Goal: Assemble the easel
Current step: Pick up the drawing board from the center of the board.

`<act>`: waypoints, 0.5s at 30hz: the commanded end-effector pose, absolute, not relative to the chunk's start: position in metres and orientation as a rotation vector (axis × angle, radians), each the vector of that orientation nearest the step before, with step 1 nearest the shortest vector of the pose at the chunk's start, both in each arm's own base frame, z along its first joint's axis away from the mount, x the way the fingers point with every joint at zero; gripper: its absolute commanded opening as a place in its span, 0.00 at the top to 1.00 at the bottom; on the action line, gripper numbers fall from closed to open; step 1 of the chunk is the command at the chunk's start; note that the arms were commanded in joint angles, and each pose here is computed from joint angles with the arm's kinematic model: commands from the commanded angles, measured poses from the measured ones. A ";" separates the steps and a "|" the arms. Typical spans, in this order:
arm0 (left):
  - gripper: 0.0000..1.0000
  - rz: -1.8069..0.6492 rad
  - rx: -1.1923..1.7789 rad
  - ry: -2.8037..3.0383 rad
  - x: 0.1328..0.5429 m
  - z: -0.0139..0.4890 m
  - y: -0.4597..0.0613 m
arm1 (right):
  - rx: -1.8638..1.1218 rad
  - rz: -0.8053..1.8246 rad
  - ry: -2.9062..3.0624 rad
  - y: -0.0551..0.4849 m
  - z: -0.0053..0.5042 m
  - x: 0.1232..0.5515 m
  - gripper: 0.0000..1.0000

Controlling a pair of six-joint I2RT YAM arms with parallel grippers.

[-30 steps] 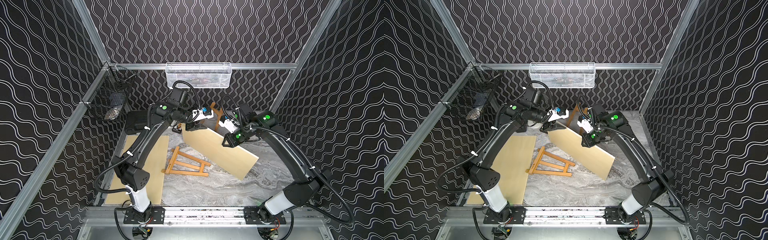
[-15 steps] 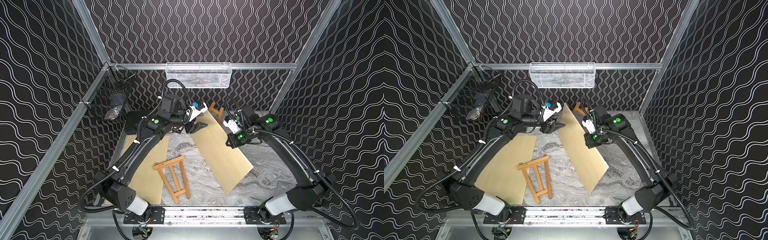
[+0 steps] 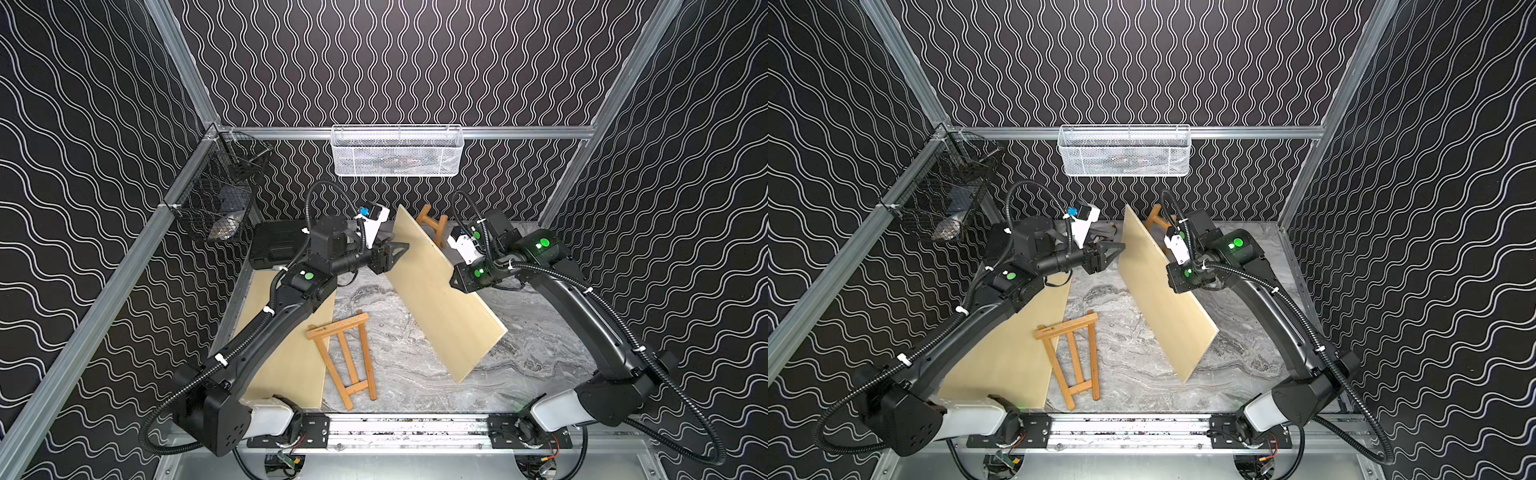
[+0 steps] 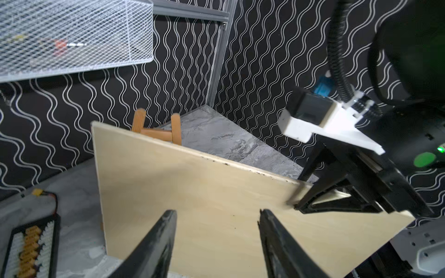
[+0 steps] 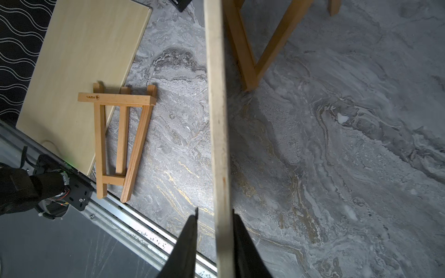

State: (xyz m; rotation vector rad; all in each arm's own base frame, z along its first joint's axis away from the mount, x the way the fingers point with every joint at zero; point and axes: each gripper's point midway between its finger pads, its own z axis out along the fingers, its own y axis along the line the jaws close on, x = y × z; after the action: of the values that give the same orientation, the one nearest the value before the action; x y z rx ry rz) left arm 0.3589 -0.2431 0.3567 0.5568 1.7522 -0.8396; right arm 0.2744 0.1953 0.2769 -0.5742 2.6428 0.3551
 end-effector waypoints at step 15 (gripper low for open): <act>0.39 -0.899 0.325 1.801 0.358 0.326 -0.227 | -0.600 0.316 2.625 0.209 0.262 0.265 0.81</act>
State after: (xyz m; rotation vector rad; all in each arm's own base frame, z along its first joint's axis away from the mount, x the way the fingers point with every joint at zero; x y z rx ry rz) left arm 0.3566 -0.2274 0.3104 0.3503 1.8623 -0.8733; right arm 0.2581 0.2054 0.2589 -0.6097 2.6647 0.3176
